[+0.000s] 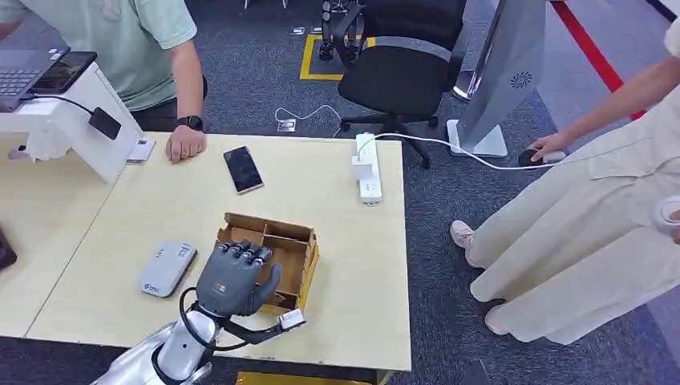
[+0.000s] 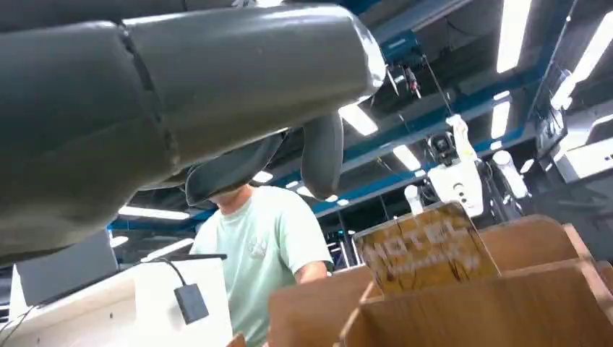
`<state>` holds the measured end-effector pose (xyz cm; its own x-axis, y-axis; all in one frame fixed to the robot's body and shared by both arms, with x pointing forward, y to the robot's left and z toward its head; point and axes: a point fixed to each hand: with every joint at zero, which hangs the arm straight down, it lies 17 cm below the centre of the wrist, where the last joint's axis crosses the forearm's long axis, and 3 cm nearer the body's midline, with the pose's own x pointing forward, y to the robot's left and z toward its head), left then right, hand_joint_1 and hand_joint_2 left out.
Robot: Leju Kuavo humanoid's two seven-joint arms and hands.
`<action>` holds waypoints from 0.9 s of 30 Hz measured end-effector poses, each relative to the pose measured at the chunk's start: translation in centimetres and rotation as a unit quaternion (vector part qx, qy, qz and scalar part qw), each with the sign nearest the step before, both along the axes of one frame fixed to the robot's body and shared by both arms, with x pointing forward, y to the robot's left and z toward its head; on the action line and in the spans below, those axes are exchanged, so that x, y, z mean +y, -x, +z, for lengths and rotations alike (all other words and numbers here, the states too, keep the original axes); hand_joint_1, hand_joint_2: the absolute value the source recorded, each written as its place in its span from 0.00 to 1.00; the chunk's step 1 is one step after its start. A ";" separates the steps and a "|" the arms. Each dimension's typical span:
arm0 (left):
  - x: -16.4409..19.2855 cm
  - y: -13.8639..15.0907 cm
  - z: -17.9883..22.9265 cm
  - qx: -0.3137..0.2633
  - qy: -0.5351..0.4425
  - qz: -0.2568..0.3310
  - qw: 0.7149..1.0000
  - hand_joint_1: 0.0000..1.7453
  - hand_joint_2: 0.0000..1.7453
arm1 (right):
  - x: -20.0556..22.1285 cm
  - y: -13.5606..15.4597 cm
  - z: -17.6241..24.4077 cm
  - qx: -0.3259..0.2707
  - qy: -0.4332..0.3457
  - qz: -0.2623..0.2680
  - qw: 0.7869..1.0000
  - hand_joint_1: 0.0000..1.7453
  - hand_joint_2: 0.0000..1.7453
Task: Pass the card to the sensor for recognition and then transmit it.
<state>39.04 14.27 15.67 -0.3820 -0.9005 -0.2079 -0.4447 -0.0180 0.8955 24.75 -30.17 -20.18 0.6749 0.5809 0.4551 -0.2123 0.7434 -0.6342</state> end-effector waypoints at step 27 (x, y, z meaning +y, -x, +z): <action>-0.4 1.8 -1.7 0.018 -0.020 -0.027 0.999 0.00 0.00 | -0.3 0.1 0.2 -0.011 -0.002 0.003 1.000 0.00 1.00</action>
<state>37.26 13.91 13.98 -0.4369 -0.8698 -0.2294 -0.4144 -0.0317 0.9095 24.69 -30.43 -19.96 0.6607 0.5831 0.4726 -0.2022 0.7446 -0.6361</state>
